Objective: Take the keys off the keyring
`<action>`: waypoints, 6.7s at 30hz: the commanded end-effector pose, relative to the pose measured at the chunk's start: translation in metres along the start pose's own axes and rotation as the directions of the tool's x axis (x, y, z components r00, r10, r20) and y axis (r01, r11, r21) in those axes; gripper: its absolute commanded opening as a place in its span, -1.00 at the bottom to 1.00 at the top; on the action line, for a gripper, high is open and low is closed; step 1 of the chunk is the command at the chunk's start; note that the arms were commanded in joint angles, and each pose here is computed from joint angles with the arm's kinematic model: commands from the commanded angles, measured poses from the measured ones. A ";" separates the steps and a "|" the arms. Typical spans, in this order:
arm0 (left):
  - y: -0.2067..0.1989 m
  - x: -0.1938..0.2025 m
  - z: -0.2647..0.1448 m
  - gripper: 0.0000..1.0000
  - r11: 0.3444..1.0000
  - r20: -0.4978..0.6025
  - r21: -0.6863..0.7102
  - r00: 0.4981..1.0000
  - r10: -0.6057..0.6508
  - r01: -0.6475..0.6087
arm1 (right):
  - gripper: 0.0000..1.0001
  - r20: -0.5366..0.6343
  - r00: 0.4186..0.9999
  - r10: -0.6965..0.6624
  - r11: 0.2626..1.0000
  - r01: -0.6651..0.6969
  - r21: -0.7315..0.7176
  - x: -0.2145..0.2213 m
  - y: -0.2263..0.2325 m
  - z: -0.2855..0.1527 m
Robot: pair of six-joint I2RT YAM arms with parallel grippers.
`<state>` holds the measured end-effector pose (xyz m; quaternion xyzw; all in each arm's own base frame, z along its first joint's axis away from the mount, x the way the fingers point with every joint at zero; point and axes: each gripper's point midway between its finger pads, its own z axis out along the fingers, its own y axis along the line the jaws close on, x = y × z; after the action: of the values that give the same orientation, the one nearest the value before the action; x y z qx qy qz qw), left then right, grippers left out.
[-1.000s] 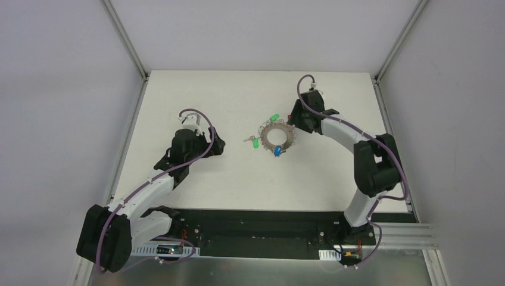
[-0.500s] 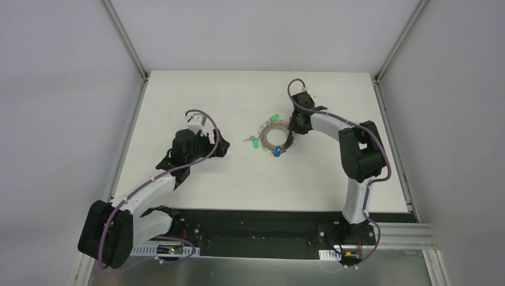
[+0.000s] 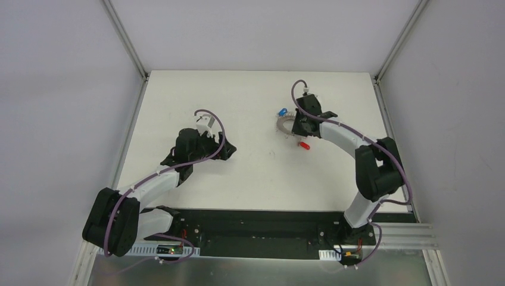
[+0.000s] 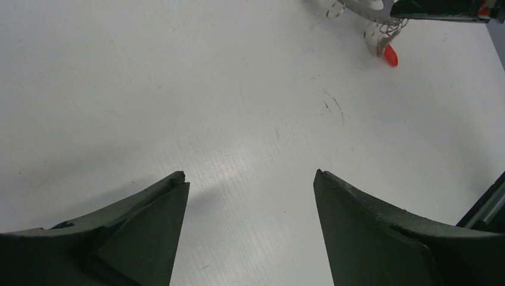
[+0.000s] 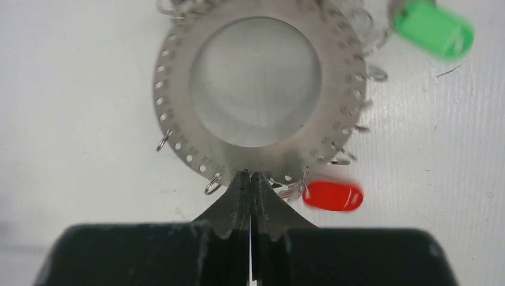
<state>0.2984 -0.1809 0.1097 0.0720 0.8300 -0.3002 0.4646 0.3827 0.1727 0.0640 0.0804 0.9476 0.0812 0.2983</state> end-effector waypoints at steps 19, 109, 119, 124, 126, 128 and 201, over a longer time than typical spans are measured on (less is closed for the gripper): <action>-0.062 -0.016 -0.002 0.60 0.919 0.207 0.351 0.972 0.110 -0.179 | -1.00 -0.047 0.992 -0.116 0.815 0.068 -0.575 -0.013 0.101 -0.157; -0.141 -0.055 -0.042 -1.00 0.023 0.592 0.124 0.092 0.801 -0.992 | 0.22 0.871 0.421 -0.254 0.528 0.815 -0.239 0.001 0.086 -0.246; -0.166 -0.096 -0.062 -1.00 -0.140 0.626 0.035 -0.088 0.774 -0.990 | 0.04 0.935 0.010 -0.355 0.088 0.996 0.023 0.032 0.101 -0.273; -0.173 -0.105 -0.072 -1.00 -0.173 0.637 0.027 -0.116 0.762 -0.985 | 0.07 0.910 -0.169 -0.378 -0.033 0.985 0.170 0.036 0.099 -0.269; -0.178 -0.103 -0.077 -1.00 -0.182 0.659 0.042 -0.110 0.744 -0.982 | 0.02 0.899 -0.241 -0.365 -0.084 0.970 0.226 0.038 0.101 -0.269; -0.184 -0.101 -0.084 -1.00 -0.189 0.684 0.045 -0.107 0.722 -0.981 | 0.02 0.896 -0.267 -0.356 -0.084 0.964 0.254 0.034 0.105 -0.272; -0.263 -0.138 -0.059 0.57 0.399 0.592 0.734 0.805 0.021 -0.550 | -1.00 0.848 -0.065 -0.527 0.213 0.955 0.205 -0.066 0.140 -0.304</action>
<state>0.2467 -0.3330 0.3332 0.3301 0.4338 -0.5899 0.5957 0.2752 0.2596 0.3279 -0.5587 0.5349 0.0644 0.6306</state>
